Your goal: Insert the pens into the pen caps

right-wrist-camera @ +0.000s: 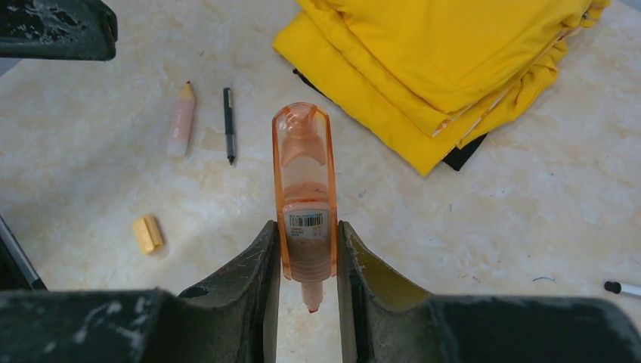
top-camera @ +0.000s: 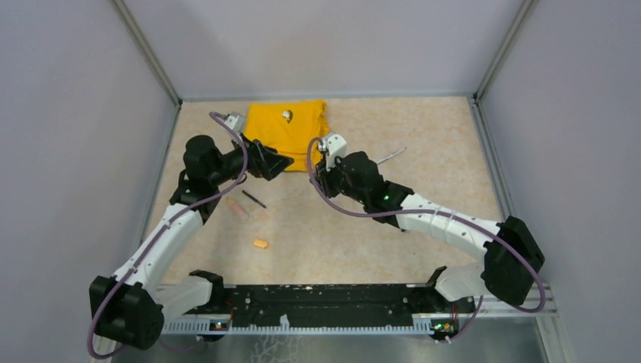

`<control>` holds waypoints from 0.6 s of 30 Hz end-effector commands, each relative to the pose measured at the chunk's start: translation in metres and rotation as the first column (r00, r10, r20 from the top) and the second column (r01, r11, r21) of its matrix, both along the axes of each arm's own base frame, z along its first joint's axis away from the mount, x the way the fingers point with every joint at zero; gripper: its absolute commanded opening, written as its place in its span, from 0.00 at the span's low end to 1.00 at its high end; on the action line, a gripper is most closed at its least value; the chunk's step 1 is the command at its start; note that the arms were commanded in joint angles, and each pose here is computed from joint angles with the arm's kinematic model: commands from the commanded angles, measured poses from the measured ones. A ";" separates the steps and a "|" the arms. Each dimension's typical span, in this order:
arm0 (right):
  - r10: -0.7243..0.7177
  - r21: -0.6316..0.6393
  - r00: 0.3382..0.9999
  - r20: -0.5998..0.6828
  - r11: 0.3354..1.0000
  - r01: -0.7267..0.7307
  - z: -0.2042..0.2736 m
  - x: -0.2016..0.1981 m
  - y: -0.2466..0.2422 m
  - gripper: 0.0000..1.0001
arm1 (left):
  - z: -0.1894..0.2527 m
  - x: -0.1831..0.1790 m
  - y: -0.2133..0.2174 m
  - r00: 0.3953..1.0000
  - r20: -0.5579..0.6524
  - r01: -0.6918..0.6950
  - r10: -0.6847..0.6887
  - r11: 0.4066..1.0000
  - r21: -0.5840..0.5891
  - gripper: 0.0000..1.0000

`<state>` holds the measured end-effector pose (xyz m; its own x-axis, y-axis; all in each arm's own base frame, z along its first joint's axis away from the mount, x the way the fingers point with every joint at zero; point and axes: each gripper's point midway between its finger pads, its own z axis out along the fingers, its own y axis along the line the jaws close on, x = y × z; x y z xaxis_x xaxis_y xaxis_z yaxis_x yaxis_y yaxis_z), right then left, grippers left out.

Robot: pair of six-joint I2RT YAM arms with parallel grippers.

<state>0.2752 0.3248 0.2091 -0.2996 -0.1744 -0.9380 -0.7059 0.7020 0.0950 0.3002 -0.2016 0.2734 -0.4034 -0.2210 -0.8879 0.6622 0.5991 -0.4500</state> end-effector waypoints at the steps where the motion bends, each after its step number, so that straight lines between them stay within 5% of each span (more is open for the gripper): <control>1: -0.040 0.105 0.993 0.113 0.994 0.028 0.049 0.007 0.002 0.04 | 0.045 0.004 -0.024 0.990 0.119 0.075 -0.070 0.997 -0.036 0.93; 9: -0.135 0.171 0.982 0.135 0.979 0.111 0.067 0.013 -0.012 0.04 | 0.047 0.025 -0.047 0.993 0.104 0.060 -0.061 0.998 0.018 0.82; 18: -0.099 0.242 0.987 0.123 0.968 0.067 0.073 0.008 0.003 0.05 | 0.026 0.017 -0.045 0.996 0.068 0.058 -0.058 0.998 0.005 0.81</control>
